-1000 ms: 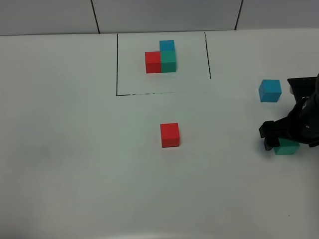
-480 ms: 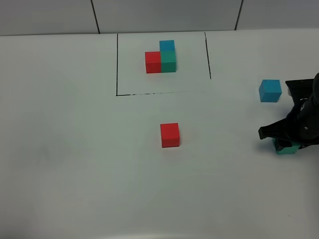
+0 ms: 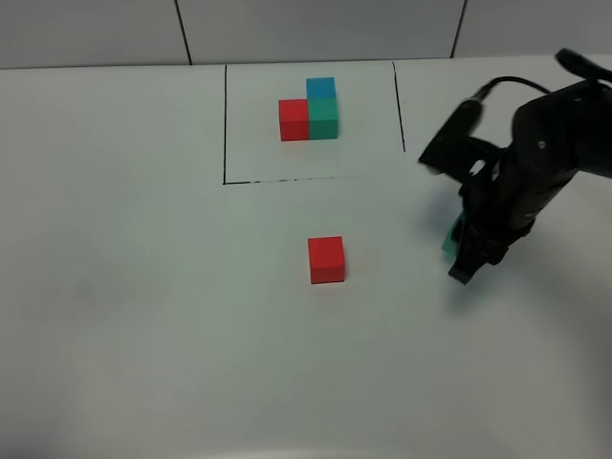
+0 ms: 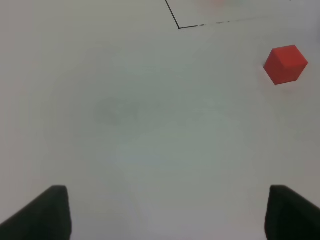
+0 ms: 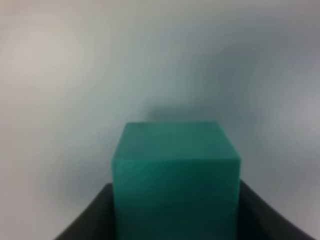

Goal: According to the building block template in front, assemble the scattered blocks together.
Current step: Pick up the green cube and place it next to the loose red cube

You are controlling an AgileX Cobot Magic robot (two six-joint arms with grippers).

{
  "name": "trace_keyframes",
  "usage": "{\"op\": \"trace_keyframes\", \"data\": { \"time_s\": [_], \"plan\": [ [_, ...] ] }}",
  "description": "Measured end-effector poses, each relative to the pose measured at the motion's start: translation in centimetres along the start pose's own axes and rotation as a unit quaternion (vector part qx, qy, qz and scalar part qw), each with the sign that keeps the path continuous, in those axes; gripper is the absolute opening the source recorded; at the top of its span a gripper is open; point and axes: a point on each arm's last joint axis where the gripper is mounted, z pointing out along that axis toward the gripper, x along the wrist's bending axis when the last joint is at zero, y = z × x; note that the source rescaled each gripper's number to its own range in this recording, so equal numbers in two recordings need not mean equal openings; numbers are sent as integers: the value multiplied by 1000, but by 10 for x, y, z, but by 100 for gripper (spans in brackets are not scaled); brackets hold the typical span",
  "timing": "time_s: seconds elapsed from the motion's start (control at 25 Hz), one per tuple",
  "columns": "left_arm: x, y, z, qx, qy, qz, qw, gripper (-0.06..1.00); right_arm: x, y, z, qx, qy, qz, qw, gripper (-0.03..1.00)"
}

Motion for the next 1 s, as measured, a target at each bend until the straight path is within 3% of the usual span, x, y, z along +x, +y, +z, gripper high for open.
{"op": "trace_keyframes", "data": {
  "time_s": [0.12,0.36,0.6,1.0],
  "plan": [
    [0,0,0,0,0,0,1000,90,21,16,-3,5,7,-140,990,2],
    [0,0,0,0,0,0,1000,90,25,45,1,47,41,-255,965,2],
    [0,0,0,0,0,0,1000,90,19,82,19,52,50,-293,953,2],
    [0,0,0,0,0,0,1000,90,23,95,43,50,77,-276,957,2]
  ]
}}
